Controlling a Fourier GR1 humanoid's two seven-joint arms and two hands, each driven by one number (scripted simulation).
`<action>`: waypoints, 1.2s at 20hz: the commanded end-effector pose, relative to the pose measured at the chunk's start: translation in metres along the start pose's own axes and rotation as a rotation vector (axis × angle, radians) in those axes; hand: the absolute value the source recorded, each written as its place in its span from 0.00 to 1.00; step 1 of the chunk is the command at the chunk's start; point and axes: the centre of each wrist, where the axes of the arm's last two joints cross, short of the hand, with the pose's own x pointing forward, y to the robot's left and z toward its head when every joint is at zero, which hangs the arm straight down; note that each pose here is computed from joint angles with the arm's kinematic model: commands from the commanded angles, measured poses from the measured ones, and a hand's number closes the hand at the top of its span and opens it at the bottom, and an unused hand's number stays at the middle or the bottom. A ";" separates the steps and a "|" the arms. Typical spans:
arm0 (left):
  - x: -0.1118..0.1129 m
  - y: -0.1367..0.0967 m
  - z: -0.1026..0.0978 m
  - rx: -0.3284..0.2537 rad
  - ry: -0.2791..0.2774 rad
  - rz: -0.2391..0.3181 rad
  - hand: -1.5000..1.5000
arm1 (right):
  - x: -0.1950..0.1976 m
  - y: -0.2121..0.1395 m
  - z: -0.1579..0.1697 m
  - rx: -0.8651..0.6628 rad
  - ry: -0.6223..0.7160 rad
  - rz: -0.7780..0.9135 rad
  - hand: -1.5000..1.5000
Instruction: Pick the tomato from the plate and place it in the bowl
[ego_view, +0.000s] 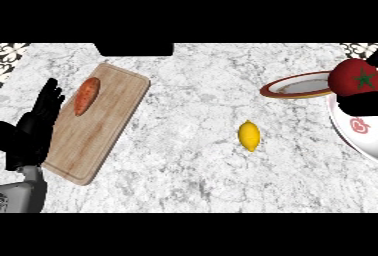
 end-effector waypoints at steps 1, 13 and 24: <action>-0.001 -0.006 0.015 -0.011 -0.006 0.000 0.50 | -0.036 -0.008 -0.024 -0.012 0.050 -0.072 1.00; -0.008 0.002 -0.001 -0.016 -0.018 -0.005 0.50 | -0.140 0.058 -0.085 0.018 0.075 -0.117 1.00; 0.000 0.001 -0.002 -0.028 -0.012 0.001 0.50 | -0.207 0.069 -0.121 0.247 0.328 -0.014 1.00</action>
